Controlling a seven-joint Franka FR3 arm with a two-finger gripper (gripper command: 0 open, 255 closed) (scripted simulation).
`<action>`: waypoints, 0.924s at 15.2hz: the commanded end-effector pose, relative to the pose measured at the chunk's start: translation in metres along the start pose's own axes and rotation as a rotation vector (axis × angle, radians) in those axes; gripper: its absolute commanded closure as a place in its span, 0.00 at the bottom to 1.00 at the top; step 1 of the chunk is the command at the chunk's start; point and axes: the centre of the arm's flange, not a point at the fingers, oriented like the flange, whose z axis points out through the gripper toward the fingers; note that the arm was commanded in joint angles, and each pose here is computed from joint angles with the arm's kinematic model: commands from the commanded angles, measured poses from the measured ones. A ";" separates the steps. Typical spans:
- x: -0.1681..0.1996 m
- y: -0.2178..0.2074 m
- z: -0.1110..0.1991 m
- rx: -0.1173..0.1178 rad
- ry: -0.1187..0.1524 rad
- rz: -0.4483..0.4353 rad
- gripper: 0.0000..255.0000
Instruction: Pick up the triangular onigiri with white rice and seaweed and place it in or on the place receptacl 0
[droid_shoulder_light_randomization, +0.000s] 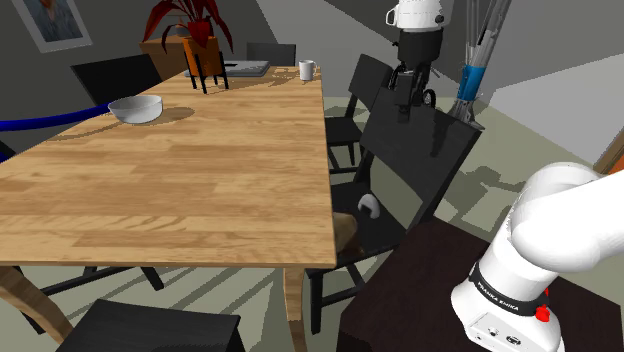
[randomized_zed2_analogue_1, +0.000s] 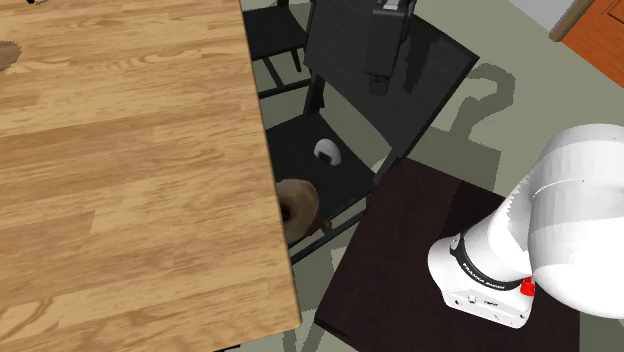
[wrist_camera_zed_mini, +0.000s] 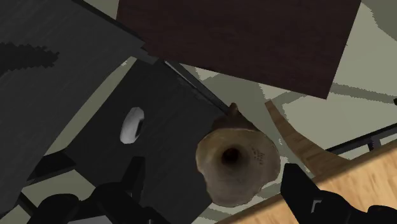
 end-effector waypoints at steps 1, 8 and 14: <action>0.000 0.000 0.000 0.000 0.000 0.000 0.00; -0.001 0.049 0.082 0.049 0.086 0.038 0.00; 0.003 0.088 0.154 0.091 0.159 0.071 0.00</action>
